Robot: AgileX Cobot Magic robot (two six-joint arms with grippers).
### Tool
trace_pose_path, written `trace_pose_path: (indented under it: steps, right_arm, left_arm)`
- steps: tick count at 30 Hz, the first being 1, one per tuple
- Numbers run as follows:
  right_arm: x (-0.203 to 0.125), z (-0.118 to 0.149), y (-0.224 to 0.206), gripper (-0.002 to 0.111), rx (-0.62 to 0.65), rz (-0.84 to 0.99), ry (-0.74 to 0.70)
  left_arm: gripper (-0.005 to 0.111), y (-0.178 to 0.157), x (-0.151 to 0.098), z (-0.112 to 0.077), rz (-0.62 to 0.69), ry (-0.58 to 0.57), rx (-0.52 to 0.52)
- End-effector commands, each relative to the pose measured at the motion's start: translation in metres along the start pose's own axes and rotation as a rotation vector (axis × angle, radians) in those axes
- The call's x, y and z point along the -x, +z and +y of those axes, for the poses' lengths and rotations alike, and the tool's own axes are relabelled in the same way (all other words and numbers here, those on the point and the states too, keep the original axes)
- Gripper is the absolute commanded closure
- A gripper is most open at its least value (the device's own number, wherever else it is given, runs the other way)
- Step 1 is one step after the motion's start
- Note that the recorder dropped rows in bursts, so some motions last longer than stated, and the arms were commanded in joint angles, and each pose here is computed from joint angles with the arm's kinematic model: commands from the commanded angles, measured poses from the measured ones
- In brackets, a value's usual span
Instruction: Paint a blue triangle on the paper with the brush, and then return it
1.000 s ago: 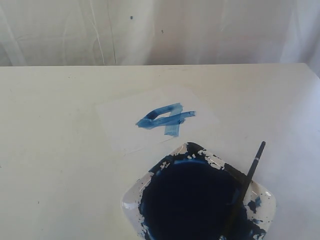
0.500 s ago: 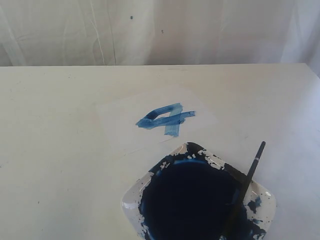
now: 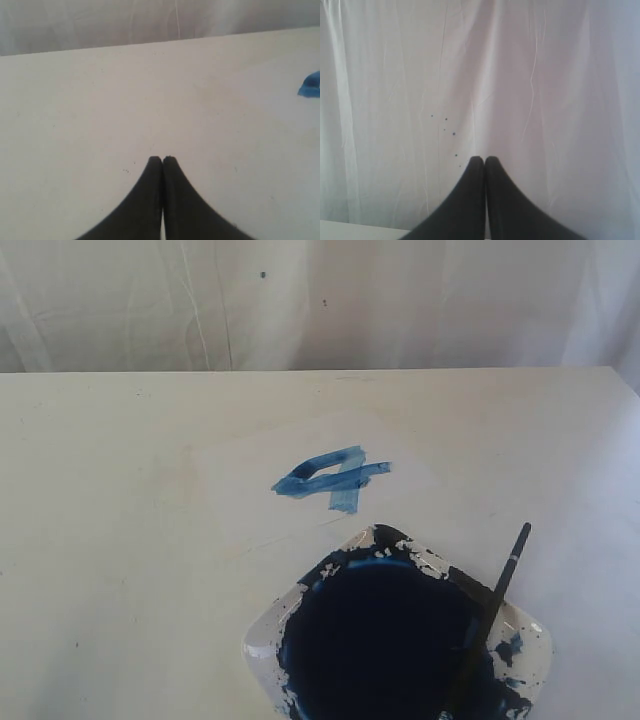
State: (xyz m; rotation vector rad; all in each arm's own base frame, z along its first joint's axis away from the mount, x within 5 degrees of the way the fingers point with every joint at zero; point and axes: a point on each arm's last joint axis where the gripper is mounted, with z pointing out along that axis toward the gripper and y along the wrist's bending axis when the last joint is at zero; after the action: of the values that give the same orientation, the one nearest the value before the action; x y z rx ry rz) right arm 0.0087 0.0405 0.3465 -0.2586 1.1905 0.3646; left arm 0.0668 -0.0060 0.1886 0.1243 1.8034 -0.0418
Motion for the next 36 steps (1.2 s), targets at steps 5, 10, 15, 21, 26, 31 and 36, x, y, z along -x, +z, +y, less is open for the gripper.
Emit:
trace_pose_path:
  steps: [5,10,15,21,26,31,36]
  right_arm:
    - [0.003,0.002,-0.002,0.108,0.006,-0.011,-0.008]
    - [0.003,0.002,-0.002,0.108,0.006,-0.014,-0.009]
    - [0.003,0.002,-0.002,0.108,0.006,-0.014,-0.009]
    - [0.003,0.002,-0.002,0.108,0.006,-0.014,-0.009]
    - [0.003,0.002,-0.002,0.108,0.006,-0.014,-0.009]
    - [0.003,0.002,-0.002,0.108,0.006,-0.014,-0.009]
    - [0.003,0.002,-0.002,0.108,0.006,-0.014,-0.009]
  left_arm:
    - [0.107,-0.011,-0.030,-0.002,0.181,0.052,-0.024]
    - [0.107,-0.011,-0.030,-0.005,0.176,0.032,-0.053]
    - [0.107,-0.010,-0.027,-0.007,0.148,0.007,-0.071]
    - [0.107,-0.010,-0.022,-0.010,0.099,-0.164,-0.075]
    - [0.107,-0.009,-0.023,-0.004,0.104,-0.120,0.006]
    - [0.107,-0.010,-0.025,-0.001,0.129,-0.043,0.052]
    - [0.107,-0.010,-0.026,0.000,0.133,0.056,0.056]
